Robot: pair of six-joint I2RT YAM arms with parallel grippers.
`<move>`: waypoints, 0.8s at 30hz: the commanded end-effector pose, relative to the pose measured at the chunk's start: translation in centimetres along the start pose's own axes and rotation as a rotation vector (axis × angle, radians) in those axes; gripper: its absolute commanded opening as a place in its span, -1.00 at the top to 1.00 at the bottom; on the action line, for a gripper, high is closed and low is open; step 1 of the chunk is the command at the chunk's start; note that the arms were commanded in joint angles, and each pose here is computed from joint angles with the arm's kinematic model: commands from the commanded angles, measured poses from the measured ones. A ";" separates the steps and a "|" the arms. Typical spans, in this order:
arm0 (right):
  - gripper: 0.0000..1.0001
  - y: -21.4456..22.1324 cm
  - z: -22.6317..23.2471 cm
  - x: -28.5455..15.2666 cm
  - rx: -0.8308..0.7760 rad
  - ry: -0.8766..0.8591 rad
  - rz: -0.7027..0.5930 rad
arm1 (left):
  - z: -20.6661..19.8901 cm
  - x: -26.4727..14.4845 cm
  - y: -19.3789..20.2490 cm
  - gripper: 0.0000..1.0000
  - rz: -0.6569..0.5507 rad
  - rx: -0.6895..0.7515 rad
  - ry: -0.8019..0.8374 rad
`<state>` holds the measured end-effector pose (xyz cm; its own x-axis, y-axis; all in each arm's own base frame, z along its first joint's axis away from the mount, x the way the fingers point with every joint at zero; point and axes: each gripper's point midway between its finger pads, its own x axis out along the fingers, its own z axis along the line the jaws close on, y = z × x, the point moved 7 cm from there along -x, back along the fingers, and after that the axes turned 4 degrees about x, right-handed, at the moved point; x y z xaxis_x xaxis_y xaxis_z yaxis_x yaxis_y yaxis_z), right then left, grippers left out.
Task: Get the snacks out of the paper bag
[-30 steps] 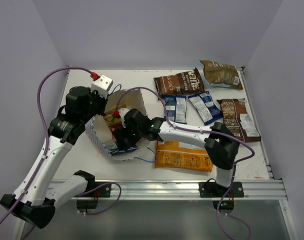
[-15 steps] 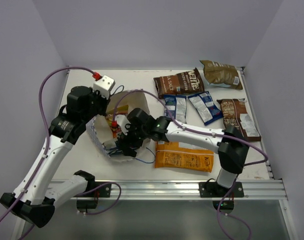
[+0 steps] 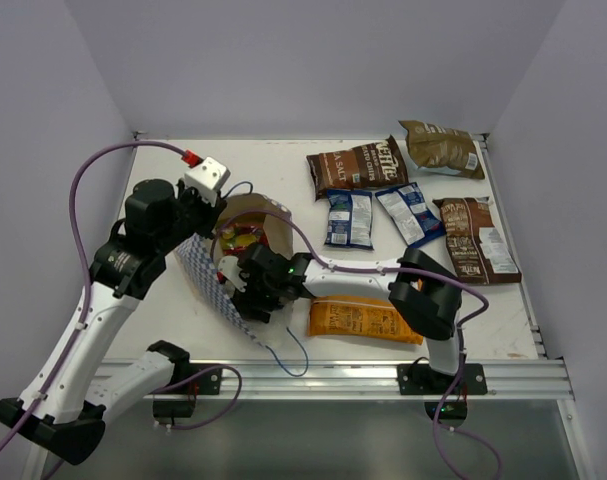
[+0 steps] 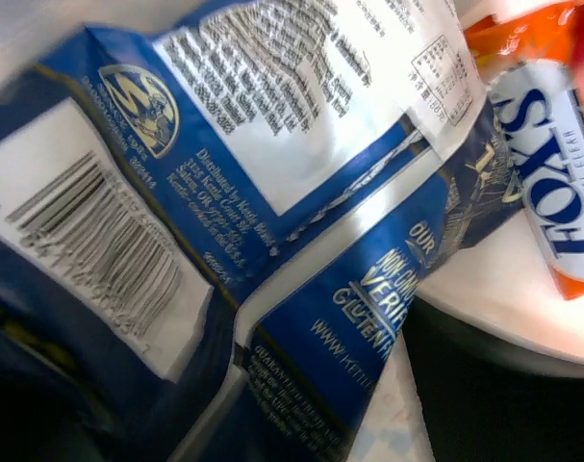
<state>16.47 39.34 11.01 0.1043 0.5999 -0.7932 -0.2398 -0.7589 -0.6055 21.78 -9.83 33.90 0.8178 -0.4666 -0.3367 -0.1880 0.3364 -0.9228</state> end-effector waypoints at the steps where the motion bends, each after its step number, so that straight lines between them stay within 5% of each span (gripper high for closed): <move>1: -0.38 0.1 -1.1 0.9 -0.032 0.109 0.003 | -0.1 0.1 -0.1 1.00 -0.018 -0.004 -0.003; 3: 0.10 -0.4 -1.2 0.3 -0.035 0.130 -0.019 | 0.2 0.0 -0.1 1.00 -0.012 -0.001 -0.029; 4: 0.50 -0.3 -1.2 0.1 -0.035 0.133 -0.022 | 0.4 0.0 0.0 1.00 -0.008 0.000 -0.041; 7: 0.84 -1.6 -0.7 -2.5 -0.035 0.119 -0.084 | 0.9 0.1 0.4 1.00 0.013 -0.002 -0.093; 17: 1.00 -6.0 2.0 -16.8 -0.052 0.055 -0.404 | 3.3 0.4 1.0 1.00 0.078 -0.031 -0.333; 24: 1.00 -7.4 1.1 -26.7 -0.028 0.201 -0.656 | 4.6 0.2 2.0 1.00 0.164 -0.055 -0.484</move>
<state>13.58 30.68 33.43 0.3117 0.8837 -0.3492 -0.0610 -0.3481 -0.9355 23.92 -6.65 32.15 0.9134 -0.1041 -0.3936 -0.3345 0.3593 -0.8712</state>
